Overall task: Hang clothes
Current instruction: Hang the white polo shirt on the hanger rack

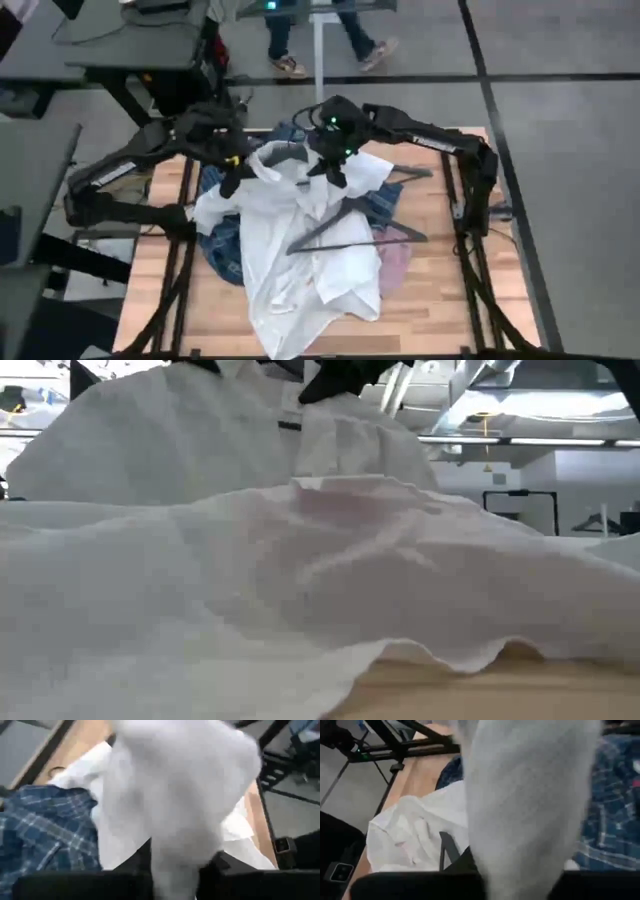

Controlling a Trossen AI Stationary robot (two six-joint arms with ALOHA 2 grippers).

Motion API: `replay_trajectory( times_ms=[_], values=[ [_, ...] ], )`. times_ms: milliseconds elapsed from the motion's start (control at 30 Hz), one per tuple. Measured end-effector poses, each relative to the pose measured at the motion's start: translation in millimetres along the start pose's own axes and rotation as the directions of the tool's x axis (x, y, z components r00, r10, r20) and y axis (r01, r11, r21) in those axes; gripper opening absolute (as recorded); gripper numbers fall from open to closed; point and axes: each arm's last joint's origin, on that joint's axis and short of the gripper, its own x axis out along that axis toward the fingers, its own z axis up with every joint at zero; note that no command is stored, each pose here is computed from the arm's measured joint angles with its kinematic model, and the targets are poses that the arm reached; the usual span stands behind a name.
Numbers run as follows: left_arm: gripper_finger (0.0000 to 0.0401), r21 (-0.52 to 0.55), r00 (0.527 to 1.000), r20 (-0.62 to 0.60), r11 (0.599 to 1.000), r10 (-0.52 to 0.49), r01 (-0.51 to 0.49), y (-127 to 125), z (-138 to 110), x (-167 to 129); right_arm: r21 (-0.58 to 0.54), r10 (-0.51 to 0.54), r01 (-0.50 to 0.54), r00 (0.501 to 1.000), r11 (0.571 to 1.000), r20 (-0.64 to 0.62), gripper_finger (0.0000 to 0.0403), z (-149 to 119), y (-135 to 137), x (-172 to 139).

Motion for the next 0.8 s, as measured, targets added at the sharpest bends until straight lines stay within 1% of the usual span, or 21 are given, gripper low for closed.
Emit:
replay_trajectory(
  times_ms=[133, 267, 367, 433, 467, 500, 567, 600, 667, 733, 800],
  values=[
    [0.006, -0.044, 1.0, 0.014, 0.999, 0.011, -0.011, -0.1, -1.5, -5.9, -0.012, -0.025, 0.026, 0.999, 1.0, 0.025, 0.0017, 6.1, -6.8, -16.7],
    [0.006, -0.047, 0.999, 0.022, 0.999, 0.025, -0.024, 3.7, 0.1, -4.5, -0.041, -0.054, 0.056, 0.997, 0.998, 0.047, 0.0017, 12.2, -12.9, -34.0],
    [0.006, -0.051, 0.994, 0.069, 0.996, 0.079, -0.075, 6.4, 7.5, -7.2, -0.034, -0.082, 0.084, 0.994, 0.996, 0.068, 0.0017, 15.4, -19.9, -47.2],
    [0.006, -0.018, 0.983, 0.118, 0.99, 0.144, -0.143, 6.6, 15.6, -16.4, -0.04, -0.105, 0.109, 0.99, 0.993, 0.095, 0.0017, 19.1, -24.8, -58.0],
    [0.006, 0.003, 0.97, 0.143, 0.979, 0.199, -0.202, 6.9, 20.5, -21.9, -0.045, -0.119, 0.124, 0.987, 0.991, 0.109, 0.0017, 21.1, -27.4, -64.3],
    [0.0061, 0.02, 0.947, 0.173, 0.961, 0.27, -0.277, 7.6, 26.5, -27.1, -0.052, -0.135, 0.142, 0.983, 0.988, 0.127, 0.0017, 23.3, -30.0, -70.8],
    [0.0062, 0.046, 0.895, 0.223, 0.913, 0.386, -0.405, 7.5, 35.7, -36.9, -0.073, -0.16, 0.173, 0.975, 0.982, 0.157, 0.0018, 26.5, -35.2, -82.7],
    [0.0062, 0.056, 0.875, 0.239, 0.894, 0.421, -0.445, 7.8, 39.6, -40.5, -0.08, -0.17, 0.185, 0.971, 0.979, 0.167, 0.0018, 27.5, -37.2, -88.0],
    [0.0063, 0.071, 0.859, 0.266, 0.88, 0.438, -0.471, 8.4, 50.1, -44.8, -0.079, -0.188, 0.206, 0.963, 0.975, 0.192, 0.0018, 29.5, -42.0, -99.0],
    [0.0063, 0.06, 0.841, 0.292, 0.869, 0.455, -0.491, 9.8, 62.5, -49.2, -0.076, -0.202, 0.223, 0.955, 0.972, 0.216, 0.002, 30.7, -46.8, -109.8],
    [0.0063, 0.049, 0.834, 0.288, 0.862, 0.471, -0.504, 12.9, 73.2, -51.4, -0.081, -0.22, 0.244, 0.947, 0.966, 0.234, 0.0021, 31.4, -50.9, -120.2]
  ],
)
